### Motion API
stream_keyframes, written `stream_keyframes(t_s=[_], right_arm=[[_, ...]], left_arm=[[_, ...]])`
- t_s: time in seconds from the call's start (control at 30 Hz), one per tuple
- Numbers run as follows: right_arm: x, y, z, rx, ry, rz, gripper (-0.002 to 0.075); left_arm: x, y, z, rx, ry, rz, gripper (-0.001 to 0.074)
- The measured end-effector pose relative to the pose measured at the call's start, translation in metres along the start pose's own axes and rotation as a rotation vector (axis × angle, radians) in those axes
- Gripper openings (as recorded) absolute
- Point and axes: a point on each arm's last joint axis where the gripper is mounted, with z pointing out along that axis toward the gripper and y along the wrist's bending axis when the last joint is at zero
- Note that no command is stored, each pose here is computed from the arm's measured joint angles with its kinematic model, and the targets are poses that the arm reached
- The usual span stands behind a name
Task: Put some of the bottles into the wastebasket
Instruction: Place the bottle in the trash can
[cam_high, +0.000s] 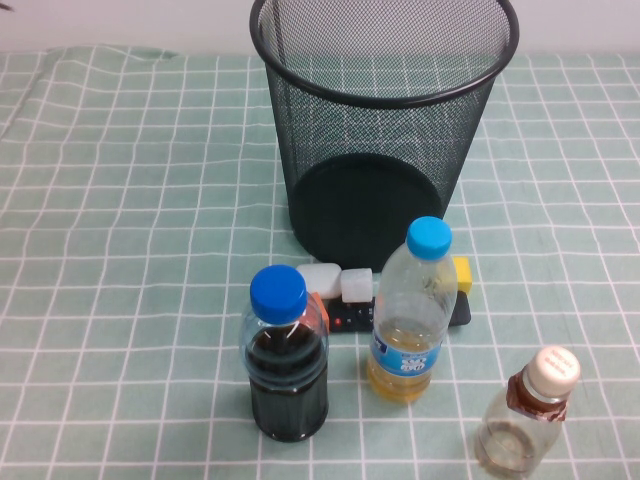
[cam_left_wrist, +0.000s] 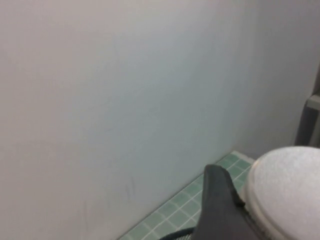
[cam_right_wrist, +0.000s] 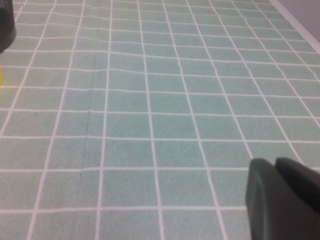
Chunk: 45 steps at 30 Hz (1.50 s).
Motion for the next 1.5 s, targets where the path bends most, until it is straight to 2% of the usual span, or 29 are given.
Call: stream_keyframes(t_s=[0.13, 0.37, 0.57, 0.77, 1.0, 1.17, 1.27, 1.33, 1.4, 1.5], right_arm=[[0.000, 0.000, 0.000, 0.000, 0.000, 0.000, -0.0008], [0.000, 0.000, 0.000, 0.000, 0.000, 0.000, -0.0008], [0.000, 0.000, 0.000, 0.000, 0.000, 0.000, -0.0008], [0.000, 0.000, 0.000, 0.000, 0.000, 0.000, -0.0008], [0.000, 0.000, 0.000, 0.000, 0.000, 0.000, -0.0008], [0.000, 0.000, 0.000, 0.000, 0.000, 0.000, -0.0008], [0.000, 0.000, 0.000, 0.000, 0.000, 0.000, -0.0008], [0.000, 0.000, 0.000, 0.000, 0.000, 0.000, -0.0008], [0.000, 0.000, 0.000, 0.000, 0.000, 0.000, -0.0008], [0.000, 0.000, 0.000, 0.000, 0.000, 0.000, -0.0008]], left_arm=[[0.020, -0.003, 0.043, 0.088, -0.027, 0.001, 0.0332], [0.091, -0.011, 0.122, 0.166, 0.145, 0.013, 0.0332], [0.152, 0.000, 0.164, 0.151, 0.308, -0.016, 0.0332], [0.191, 0.006, 0.183, 0.132, 0.434, -0.046, 0.0332], [0.202, 0.009, 0.188, 0.100, 0.477, -0.054, 0.0340], [0.202, 0.010, 0.188, 0.083, 0.479, -0.118, 0.0483], [0.201, 0.008, 0.187, 0.085, 0.487, -0.130, 0.0501], [0.195, 0.007, 0.182, 0.083, 0.491, -0.127, 0.0491], [0.181, 0.006, 0.171, 0.077, 0.493, -0.125, 0.0449], [0.150, 0.000, 0.146, 0.082, 0.479, -0.110, 0.0317]])
